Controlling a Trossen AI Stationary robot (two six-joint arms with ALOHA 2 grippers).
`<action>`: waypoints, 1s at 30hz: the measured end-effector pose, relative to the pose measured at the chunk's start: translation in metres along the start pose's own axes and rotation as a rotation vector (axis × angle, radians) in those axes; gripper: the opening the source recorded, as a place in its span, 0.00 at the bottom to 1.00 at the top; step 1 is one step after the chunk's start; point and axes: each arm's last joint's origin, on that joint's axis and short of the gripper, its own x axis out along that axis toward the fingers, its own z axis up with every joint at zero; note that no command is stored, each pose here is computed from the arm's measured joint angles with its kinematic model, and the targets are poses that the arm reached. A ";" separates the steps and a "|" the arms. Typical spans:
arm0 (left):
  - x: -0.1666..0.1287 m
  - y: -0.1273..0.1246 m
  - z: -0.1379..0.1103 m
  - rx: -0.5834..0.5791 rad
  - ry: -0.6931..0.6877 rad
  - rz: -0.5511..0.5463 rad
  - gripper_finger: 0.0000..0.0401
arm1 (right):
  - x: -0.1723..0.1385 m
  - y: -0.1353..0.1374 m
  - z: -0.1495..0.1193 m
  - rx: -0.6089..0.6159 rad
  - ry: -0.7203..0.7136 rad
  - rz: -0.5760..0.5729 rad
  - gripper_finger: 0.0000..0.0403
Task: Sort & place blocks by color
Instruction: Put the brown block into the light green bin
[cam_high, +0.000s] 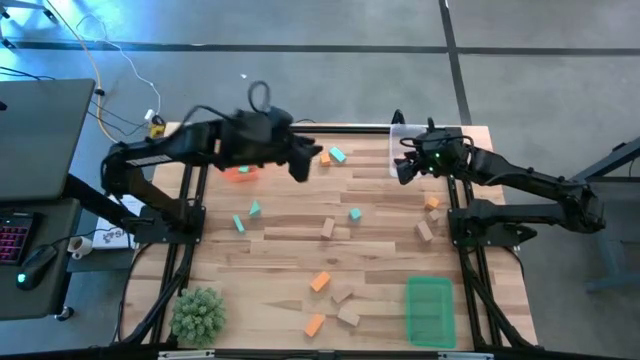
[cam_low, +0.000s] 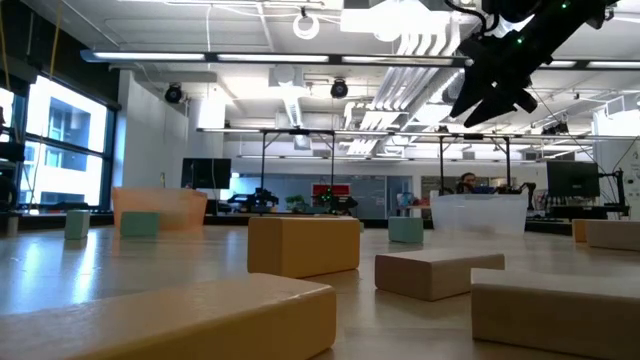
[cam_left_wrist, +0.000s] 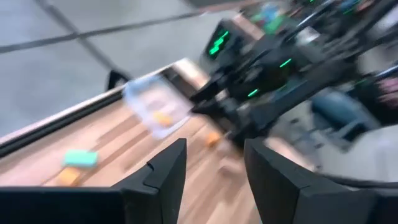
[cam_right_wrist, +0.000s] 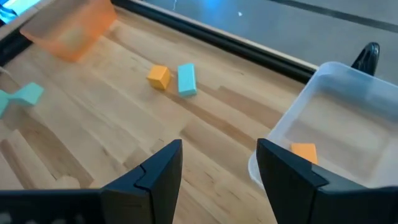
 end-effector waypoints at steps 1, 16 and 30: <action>0.005 -0.001 -0.005 0.005 0.020 0.025 0.36 | 0.000 0.000 -0.001 -0.002 0.008 -0.002 0.48; 0.086 -0.015 -0.080 0.032 0.313 0.243 0.34 | 0.000 -0.002 -0.005 -0.035 0.053 -0.017 0.48; 0.134 0.001 -0.137 -0.018 0.715 0.371 0.52 | 0.000 -0.002 -0.006 -0.066 0.063 -0.015 0.48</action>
